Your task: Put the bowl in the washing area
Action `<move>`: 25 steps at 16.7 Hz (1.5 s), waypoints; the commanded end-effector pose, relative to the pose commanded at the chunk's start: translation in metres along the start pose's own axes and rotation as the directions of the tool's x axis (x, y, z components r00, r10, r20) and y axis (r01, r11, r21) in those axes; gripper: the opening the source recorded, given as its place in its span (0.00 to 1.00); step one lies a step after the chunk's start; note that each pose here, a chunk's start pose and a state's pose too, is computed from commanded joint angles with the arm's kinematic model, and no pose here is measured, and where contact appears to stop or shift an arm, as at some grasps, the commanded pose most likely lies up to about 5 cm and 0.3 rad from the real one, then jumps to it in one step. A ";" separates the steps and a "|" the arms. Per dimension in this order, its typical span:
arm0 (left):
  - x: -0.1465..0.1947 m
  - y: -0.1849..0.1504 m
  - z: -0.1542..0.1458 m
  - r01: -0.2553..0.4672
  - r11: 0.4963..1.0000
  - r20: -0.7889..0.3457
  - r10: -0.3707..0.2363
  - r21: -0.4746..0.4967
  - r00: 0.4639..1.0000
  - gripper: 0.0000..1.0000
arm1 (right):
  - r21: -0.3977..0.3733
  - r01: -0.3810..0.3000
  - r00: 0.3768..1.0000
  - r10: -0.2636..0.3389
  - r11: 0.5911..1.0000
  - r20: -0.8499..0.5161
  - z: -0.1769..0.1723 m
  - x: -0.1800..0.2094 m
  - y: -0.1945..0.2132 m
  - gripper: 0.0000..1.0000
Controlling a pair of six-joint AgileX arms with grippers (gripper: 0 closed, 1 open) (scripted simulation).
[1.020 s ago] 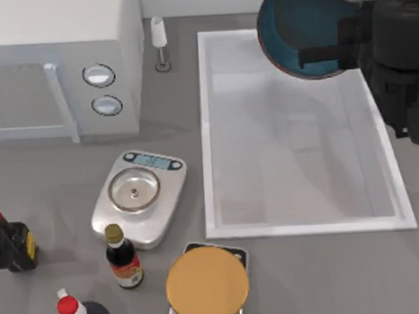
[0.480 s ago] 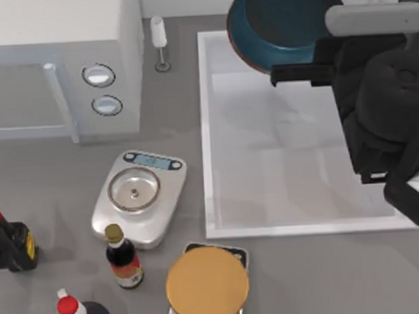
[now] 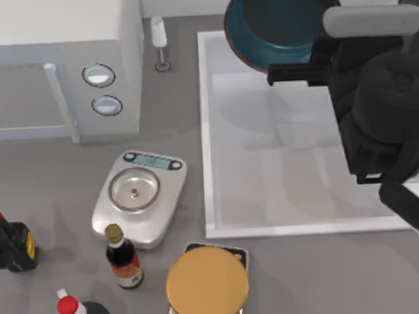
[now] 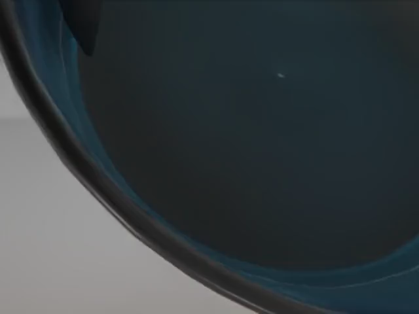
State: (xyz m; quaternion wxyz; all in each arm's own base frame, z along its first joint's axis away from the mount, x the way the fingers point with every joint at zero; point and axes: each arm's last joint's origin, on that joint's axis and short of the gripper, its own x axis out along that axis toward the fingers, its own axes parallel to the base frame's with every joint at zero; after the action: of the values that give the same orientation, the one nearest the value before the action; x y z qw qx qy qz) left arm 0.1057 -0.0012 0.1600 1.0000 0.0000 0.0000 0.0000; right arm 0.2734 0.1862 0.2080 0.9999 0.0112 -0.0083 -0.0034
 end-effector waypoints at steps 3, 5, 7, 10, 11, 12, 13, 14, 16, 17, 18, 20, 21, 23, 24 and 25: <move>0.000 0.000 0.000 0.000 1.000 0.000 0.000 0.000 1.000 1.00 | 0.033 -0.019 1.000 0.018 0.999 0.021 -0.018 0.004 0.008 0.00; 0.000 0.000 0.000 0.000 1.000 0.000 0.000 0.000 1.000 1.00 | 0.044 -0.034 0.999 0.033 0.998 0.027 -0.040 0.005 0.013 0.00; 0.000 0.000 0.000 0.000 1.000 0.000 0.000 0.000 1.000 1.00 | 0.041 -0.041 0.999 0.040 0.998 0.024 -0.067 0.005 0.015 0.00; 0.000 0.000 0.000 0.000 1.000 0.000 0.000 0.000 1.000 1.00 | 0.020 -0.029 1.000 0.029 0.999 0.009 -0.107 0.002 0.009 0.00; 0.000 0.000 0.000 0.000 1.000 0.000 0.000 0.000 1.000 1.00 | 0.012 -0.021 1.000 0.021 1.000 0.003 -0.118 0.001 0.006 0.00; 0.000 0.000 0.000 0.000 1.000 0.000 0.000 0.000 1.000 1.00 | 0.003 -0.013 1.000 0.013 1.000 -0.002 -0.128 -0.001 0.003 0.00; 0.000 0.000 0.000 0.000 1.000 0.000 0.000 0.000 1.000 1.00 | -0.006 -0.006 1.000 0.006 1.000 -0.007 -0.136 -0.002 0.000 0.00; 0.000 0.000 0.000 0.000 1.000 0.000 0.000 0.000 1.000 1.00 | -0.013 -0.001 1.000 0.001 1.000 -0.011 -0.142 -0.004 -0.003 0.00; 0.000 0.000 0.000 0.000 1.000 0.000 0.000 0.000 1.000 1.00 | -0.022 0.003 1.000 -0.003 1.000 -0.016 -0.149 -0.005 -0.006 0.00; 0.000 0.000 0.000 0.000 1.000 0.000 0.000 0.000 1.000 1.00 | -0.022 0.003 1.000 -0.003 1.000 -0.016 -0.149 -0.006 -0.006 0.00; 0.000 0.000 0.000 0.000 1.000 0.000 0.000 0.000 1.000 1.00 | -0.022 0.003 1.000 -0.003 1.000 -0.016 -0.149 -0.006 -0.006 0.00; 0.000 0.000 0.000 0.000 1.000 0.000 0.000 0.000 1.000 1.00 | -0.022 0.003 1.000 -0.003 1.000 -0.016 -0.149 -0.006 -0.006 0.00; 0.000 0.000 0.000 0.000 1.000 0.000 0.000 0.000 1.000 1.00 | -0.022 0.003 1.000 -0.003 1.000 -0.016 -0.149 -0.006 -0.006 0.08; 0.000 0.000 0.000 0.000 1.000 0.000 0.000 0.000 1.000 1.00 | -0.022 0.003 1.000 -0.003 1.000 -0.016 -0.149 -0.006 -0.006 0.23; 0.000 0.000 0.000 0.000 1.000 0.000 0.000 0.000 1.000 1.00 | -0.022 0.003 1.000 -0.003 1.000 -0.016 -0.149 -0.006 -0.006 0.30; 0.000 0.000 0.000 0.000 1.000 0.000 0.000 0.000 1.000 1.00 | -0.022 0.003 1.000 -0.003 1.000 -0.016 -0.149 -0.006 -0.006 0.38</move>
State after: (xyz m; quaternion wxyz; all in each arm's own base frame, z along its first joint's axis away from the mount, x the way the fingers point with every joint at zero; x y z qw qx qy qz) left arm 0.1057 -0.0012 0.1600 1.0000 0.0000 0.0000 0.0000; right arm 0.2704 0.1836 0.0590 1.0000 0.0000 0.0000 -0.0050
